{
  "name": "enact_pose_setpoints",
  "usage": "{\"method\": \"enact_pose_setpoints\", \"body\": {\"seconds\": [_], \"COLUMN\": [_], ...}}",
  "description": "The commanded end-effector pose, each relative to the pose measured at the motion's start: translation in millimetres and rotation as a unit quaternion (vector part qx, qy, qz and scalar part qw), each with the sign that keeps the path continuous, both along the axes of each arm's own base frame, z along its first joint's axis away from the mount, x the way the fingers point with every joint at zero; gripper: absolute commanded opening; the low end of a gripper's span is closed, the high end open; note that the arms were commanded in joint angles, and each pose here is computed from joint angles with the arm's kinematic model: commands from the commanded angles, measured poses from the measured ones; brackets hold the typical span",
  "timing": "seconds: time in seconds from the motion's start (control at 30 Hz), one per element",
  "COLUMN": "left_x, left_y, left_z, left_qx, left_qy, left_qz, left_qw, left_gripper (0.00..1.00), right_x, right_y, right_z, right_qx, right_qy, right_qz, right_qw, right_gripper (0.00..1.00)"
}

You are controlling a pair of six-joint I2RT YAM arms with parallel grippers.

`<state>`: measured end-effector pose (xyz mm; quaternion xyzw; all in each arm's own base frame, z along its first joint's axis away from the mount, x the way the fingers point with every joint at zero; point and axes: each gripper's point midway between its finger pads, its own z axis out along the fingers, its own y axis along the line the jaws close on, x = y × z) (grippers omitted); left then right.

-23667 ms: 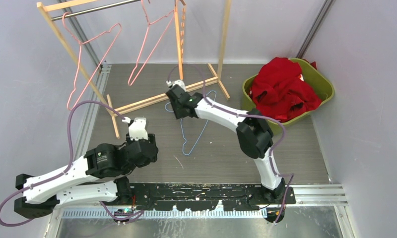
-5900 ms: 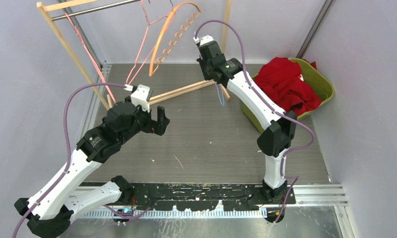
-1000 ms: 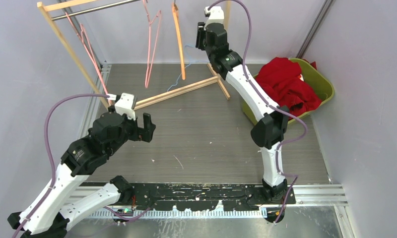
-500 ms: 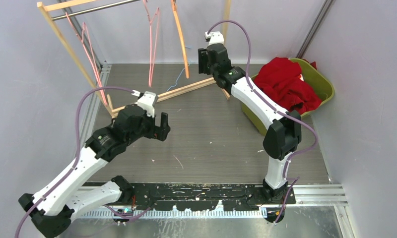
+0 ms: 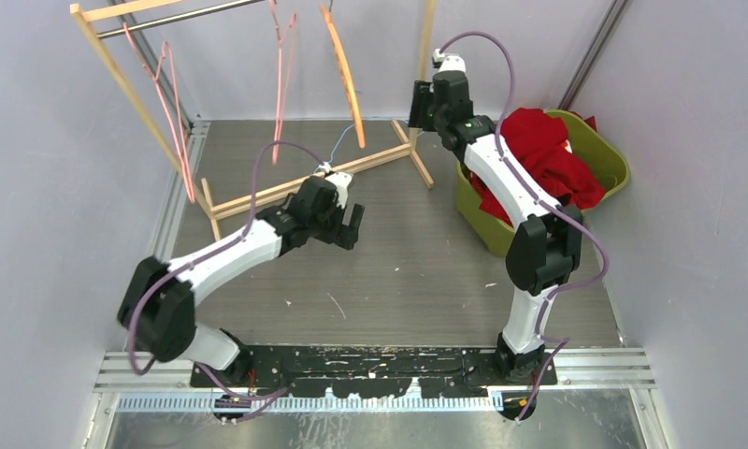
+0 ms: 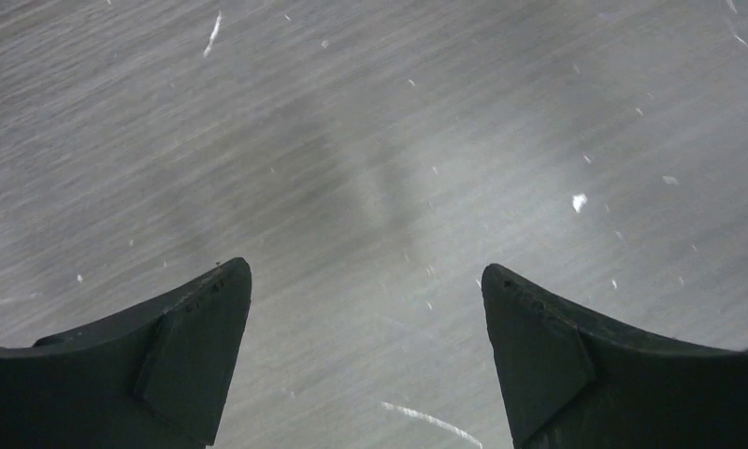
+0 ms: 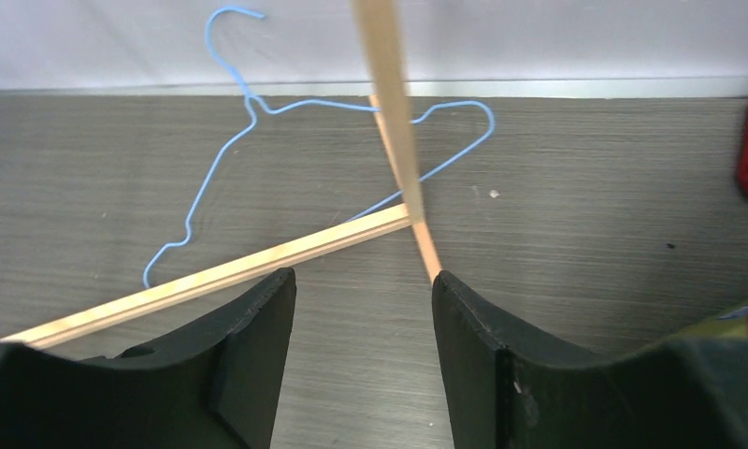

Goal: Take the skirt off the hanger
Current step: Pick up the hanger at the center of the board.

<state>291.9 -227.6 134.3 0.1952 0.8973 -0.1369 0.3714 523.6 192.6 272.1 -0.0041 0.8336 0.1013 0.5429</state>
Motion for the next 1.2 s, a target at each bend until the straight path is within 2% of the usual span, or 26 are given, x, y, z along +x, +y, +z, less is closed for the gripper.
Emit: {"method": "enact_pose_setpoints", "body": {"seconds": [0.0, 0.23, 0.5, 0.63, 0.9, 1.17], "left_x": [76, 155, 224, 255, 299, 303], "left_y": [-24, -25, 16, 28, 38, 14], "left_z": [37, 37, 23, 20, 20, -3], "left_qx": [-0.061, -0.031, -0.04, -0.047, -0.084, -0.132], "left_qy": [-0.075, -0.097, -0.103, -0.114, -0.124, -0.074], "left_qz": [-0.003, -0.002, 0.064, 0.07, 0.055, 0.0], "left_qw": [0.995, 0.995, 0.992, 0.99, 0.987, 0.988], "left_gripper": [0.92, 0.91, 0.9, 0.9, 0.9, 0.9], "right_x": [5, 0, -10, -10, -9, 2], "right_y": [-1, 3, -6, -10, -16, -27], "right_z": [20, 0, -24, -28, -40, -49], "right_qx": [0.034, 0.056, 0.063, 0.067, 0.071, 0.078], "right_qy": [-0.019, 0.005, 0.03, 0.036, 0.047, 0.056], "right_qz": [0.012, 0.029, 0.027, 0.024, 0.02, 0.007], "right_qw": [0.999, 0.998, 0.997, 0.997, 0.996, 0.995], "right_gripper": [0.6, 0.59, 0.58, 0.57, 0.57, 0.56]}}
